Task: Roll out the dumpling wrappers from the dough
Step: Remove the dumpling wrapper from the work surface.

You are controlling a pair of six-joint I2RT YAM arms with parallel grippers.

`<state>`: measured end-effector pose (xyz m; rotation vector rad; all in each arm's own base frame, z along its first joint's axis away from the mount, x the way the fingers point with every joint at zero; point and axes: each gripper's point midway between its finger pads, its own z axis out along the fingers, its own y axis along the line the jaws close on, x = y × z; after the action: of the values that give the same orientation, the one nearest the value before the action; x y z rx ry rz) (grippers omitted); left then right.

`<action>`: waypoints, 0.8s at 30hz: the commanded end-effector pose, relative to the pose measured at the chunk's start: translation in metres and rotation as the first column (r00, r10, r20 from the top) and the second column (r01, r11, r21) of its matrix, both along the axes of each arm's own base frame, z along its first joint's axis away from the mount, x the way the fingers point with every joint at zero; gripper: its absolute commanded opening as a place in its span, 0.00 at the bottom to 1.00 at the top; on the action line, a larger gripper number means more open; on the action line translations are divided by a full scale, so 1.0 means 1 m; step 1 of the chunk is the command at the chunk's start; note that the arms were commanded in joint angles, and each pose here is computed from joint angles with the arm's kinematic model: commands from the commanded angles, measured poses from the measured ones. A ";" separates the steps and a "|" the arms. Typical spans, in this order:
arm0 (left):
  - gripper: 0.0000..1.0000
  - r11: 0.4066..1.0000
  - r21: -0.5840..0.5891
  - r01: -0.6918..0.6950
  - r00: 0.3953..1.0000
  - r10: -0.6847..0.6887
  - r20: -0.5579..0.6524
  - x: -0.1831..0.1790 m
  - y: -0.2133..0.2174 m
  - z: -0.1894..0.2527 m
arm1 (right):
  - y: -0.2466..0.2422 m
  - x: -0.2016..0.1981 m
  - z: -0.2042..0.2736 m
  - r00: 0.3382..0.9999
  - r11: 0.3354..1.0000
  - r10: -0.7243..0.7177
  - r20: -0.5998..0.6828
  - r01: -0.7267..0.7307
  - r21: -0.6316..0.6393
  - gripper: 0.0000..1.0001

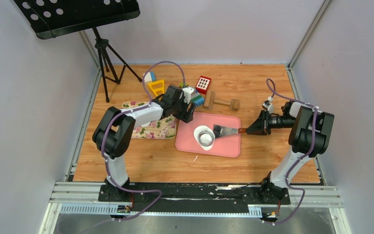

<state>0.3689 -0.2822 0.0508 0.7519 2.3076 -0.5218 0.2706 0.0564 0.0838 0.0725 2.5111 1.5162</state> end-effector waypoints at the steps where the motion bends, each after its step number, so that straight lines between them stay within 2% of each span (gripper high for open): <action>1: 0.77 0.998 -0.065 0.006 0.998 -0.002 0.069 0.007 -0.009 0.034 | 0.002 0.004 0.007 0.997 0.999 0.037 0.071 -0.039 0.030 0.00; 7: 0.77 0.998 -0.067 0.007 0.997 -0.002 0.072 0.007 -0.009 0.035 | 0.001 0.008 0.017 0.994 0.997 0.026 0.104 -0.033 0.064 0.00; 19: 0.77 0.998 -0.064 0.008 0.997 -0.003 0.077 0.007 -0.008 0.036 | 0.003 0.001 0.024 0.996 0.972 0.039 0.077 -0.056 0.229 0.00; 24: 0.77 0.998 -0.065 0.008 0.997 -0.003 0.077 0.007 -0.008 0.037 | 0.001 -0.002 0.021 0.995 0.979 0.053 0.083 -0.068 0.194 0.00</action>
<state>0.3690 -0.2827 0.0541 0.7484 2.3016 -0.5262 0.2618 0.0560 0.0880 0.0062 2.3998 1.7598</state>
